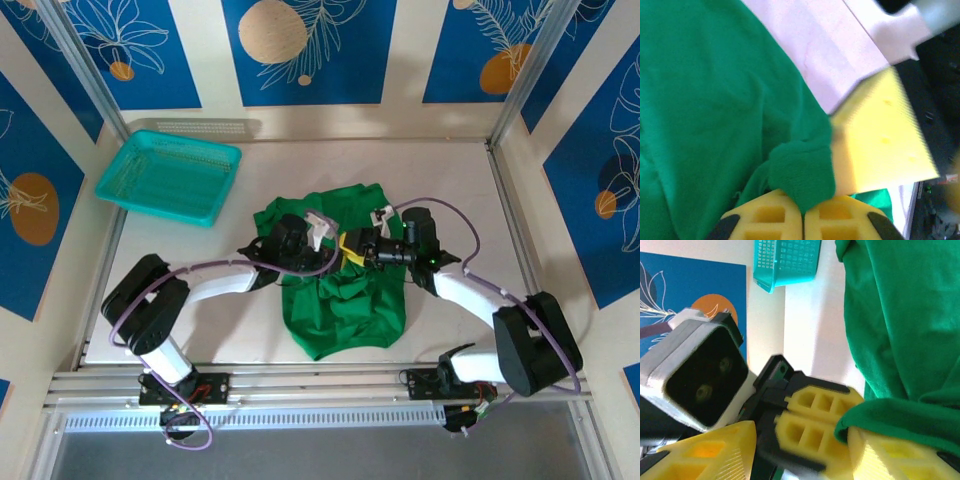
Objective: Fold the inside-out t-shirt
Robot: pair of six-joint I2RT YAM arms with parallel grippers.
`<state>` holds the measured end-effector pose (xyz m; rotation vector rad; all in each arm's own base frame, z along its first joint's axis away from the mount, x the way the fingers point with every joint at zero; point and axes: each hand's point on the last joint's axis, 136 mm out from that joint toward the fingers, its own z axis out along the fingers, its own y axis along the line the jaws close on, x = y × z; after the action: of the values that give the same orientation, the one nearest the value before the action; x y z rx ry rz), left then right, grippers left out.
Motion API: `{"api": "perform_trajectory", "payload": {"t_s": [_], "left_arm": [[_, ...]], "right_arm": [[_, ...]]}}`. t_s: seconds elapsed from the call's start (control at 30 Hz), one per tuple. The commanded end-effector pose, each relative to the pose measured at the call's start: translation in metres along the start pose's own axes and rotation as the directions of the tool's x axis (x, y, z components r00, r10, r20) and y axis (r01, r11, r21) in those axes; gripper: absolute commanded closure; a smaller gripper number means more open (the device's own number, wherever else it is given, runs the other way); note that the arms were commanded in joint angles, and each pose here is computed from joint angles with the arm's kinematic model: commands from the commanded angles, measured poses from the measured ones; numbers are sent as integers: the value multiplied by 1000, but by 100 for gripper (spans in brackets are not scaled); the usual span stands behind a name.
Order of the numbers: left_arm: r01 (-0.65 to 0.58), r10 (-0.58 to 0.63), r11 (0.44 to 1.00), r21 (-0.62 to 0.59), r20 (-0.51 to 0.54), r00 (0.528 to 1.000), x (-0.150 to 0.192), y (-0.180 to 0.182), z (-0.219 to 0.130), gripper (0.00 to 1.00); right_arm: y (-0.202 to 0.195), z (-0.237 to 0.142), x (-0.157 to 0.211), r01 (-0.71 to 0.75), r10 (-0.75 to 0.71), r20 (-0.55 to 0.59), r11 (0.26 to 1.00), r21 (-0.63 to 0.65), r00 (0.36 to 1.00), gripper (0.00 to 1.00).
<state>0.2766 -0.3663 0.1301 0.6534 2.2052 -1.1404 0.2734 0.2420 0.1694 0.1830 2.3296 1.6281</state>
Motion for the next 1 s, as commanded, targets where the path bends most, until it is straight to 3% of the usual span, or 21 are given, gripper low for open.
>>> {"api": "perform_trajectory", "payload": {"t_s": [0.0,0.13,0.4,0.63,0.97], "left_arm": [[-12,12,1000,-27,-2,1000,2,10,-7,100],[-4,4,1000,-1,-8,1000,4,7,-16,100],[10,-9,998,54,-14,1000,-3,-9,-29,100],[45,-41,991,124,-34,999,-10,-33,-42,100],[25,-25,986,164,-5,1000,-28,-57,-68,100]], "right_arm": [[-18,-12,12,43,-42,-12,991,128,999,48],[-33,-32,15,141,-148,3,952,271,989,47],[-23,-17,48,384,-347,-179,888,253,921,47],[-36,-4,25,464,-428,-180,799,384,886,48],[-41,12,55,550,-476,-297,793,261,827,49]]}}
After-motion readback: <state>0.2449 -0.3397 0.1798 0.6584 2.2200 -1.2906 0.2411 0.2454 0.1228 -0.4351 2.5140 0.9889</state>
